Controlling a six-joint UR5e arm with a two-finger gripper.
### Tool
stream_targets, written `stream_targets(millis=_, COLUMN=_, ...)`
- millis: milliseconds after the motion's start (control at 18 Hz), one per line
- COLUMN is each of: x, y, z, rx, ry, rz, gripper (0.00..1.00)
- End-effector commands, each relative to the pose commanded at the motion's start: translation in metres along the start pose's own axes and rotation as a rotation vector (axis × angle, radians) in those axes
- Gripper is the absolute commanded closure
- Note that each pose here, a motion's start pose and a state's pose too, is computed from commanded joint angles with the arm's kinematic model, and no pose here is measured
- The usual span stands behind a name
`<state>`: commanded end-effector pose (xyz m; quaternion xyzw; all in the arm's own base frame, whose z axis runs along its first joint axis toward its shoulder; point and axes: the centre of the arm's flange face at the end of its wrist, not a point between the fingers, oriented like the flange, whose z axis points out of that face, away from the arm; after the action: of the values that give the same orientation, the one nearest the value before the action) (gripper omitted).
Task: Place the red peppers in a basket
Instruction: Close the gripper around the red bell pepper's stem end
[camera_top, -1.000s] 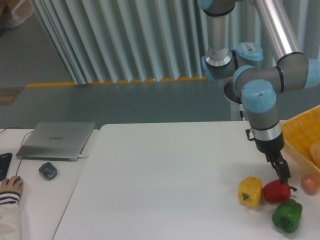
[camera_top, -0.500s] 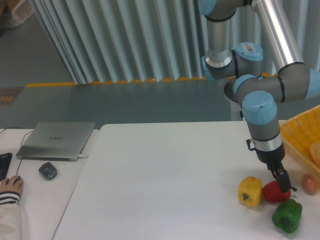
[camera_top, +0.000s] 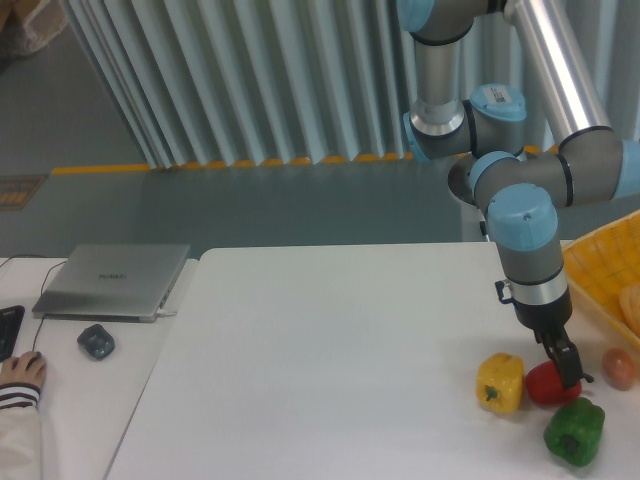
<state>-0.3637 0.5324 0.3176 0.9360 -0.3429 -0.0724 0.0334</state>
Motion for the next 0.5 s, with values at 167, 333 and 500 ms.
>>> stream_targets(millis=167, x=-0.001, y=-0.002, z=0.004, rx=-0.004, ry=-0.001, rz=0.003, gripper=0.00)
stream_targets(millis=333, x=-0.001, y=-0.006, z=0.012, rx=-0.024, ry=0.001, rz=0.010, gripper=0.00)
stream_targets(millis=500, x=-0.005, y=-0.007, z=0.020, rx=-0.038, ry=-0.006, rz=0.010, gripper=0.00)
